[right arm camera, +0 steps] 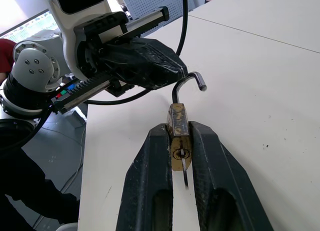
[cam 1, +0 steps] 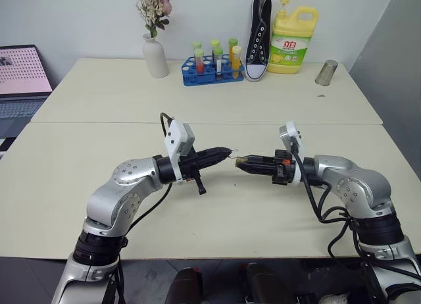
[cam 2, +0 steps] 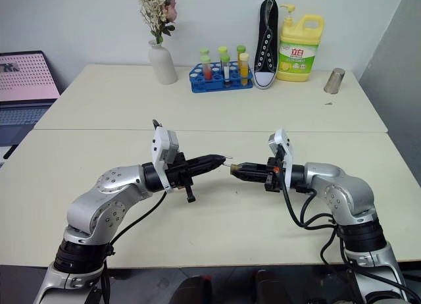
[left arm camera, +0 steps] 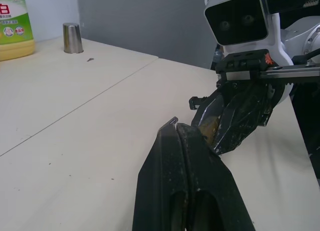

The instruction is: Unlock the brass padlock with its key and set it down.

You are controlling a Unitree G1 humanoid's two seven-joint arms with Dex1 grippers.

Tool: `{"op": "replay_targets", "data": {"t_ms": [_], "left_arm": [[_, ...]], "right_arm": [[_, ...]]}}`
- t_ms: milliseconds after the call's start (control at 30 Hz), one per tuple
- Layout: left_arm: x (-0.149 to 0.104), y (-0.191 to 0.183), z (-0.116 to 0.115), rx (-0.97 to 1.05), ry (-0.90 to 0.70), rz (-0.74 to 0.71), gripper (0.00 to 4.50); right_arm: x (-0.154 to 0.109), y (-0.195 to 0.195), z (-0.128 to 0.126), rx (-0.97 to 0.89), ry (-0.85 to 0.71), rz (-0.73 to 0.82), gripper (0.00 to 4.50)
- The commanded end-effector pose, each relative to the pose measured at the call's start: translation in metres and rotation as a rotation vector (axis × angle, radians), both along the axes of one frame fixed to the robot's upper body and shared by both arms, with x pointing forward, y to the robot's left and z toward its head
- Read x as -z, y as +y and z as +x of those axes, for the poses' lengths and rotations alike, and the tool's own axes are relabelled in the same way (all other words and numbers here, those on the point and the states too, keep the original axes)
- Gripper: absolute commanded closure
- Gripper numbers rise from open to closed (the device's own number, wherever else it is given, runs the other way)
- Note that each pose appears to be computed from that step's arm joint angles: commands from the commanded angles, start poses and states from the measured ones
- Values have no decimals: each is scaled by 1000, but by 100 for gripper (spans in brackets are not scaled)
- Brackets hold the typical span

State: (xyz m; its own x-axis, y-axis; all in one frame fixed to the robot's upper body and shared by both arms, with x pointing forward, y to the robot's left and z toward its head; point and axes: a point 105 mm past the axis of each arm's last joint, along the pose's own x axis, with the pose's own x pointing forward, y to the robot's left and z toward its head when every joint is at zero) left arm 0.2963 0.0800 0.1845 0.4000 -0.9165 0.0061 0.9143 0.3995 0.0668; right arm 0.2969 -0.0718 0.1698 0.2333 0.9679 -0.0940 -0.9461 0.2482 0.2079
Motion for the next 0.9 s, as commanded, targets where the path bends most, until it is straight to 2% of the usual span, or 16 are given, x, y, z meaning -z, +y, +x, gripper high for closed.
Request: {"op": "replay_targets", "data": {"t_ms": [33, 267, 400, 500, 633, 800, 900], "left_arm": [[-13, -1, -3, 17, -66, -4, 450], [-21, 14, -4, -28, -131, 15, 450], [-20, 37, -5, -71, -249, 150, 450], [0, 49, -13, -41, -310, 310, 391], [33, 55, -37, 84, -339, 467, 270], [47, 57, -50, 140, -347, 514, 102], [45, 58, -47, 106, -350, 494, 3]], "right_arm": [[-9, 2, -5, -26, -44, 8, 432], [-7, 0, -4, -12, -40, 4, 432], [-5, -2, -2, 4, -28, -3, 432], [-2, -5, -1, 11, -6, -22, 432], [14, -7, 1, 20, 76, -104, 432], [26, -6, 6, 65, 237, -119, 432], [36, -4, 6, 70, 306, -138, 432]]}}
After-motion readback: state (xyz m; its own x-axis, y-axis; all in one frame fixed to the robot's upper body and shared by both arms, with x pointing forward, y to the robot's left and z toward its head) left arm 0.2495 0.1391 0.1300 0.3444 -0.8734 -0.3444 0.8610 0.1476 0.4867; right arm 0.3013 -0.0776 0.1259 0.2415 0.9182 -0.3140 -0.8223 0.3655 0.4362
